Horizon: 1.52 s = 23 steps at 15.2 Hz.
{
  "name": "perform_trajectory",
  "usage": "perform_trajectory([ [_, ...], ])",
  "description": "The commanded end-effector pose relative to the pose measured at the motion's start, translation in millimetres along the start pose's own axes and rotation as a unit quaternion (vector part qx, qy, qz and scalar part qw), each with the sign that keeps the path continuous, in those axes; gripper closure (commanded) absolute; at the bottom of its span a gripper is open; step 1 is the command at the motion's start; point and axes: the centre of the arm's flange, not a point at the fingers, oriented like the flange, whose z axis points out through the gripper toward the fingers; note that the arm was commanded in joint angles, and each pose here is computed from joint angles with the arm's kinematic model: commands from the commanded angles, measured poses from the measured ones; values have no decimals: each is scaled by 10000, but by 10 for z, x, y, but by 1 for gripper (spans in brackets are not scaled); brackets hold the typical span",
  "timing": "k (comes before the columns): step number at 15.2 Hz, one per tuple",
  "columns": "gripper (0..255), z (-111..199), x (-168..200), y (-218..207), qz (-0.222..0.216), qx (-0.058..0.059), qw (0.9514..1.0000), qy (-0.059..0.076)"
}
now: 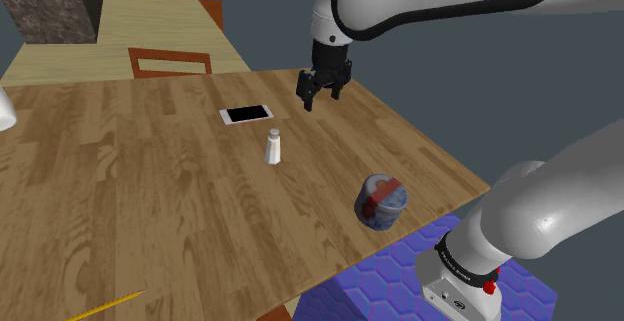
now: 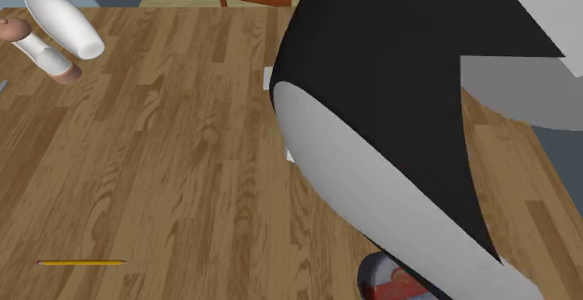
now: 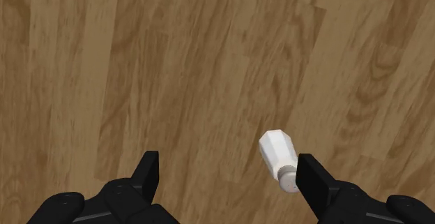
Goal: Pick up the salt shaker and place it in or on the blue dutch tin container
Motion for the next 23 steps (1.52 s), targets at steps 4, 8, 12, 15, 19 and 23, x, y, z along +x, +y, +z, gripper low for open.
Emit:
perform_trajectory([
  [4, 0, 389, 381, -426, 30, -49, 9999, -158],
  [8, 0, 709, 671, -779, 51, -92, 9995, -284],
  [12, 0, 929, 812, -956, 62, -114, 9993, -349],
  [15, 0, 1087, 801, -952, 62, -114, 9993, -349],
  [19, 0, 1275, 788, -948, 62, -114, 9993, -349],
  [23, 0, 1275, 788, -948, 62, -114, 9993, -349],
])
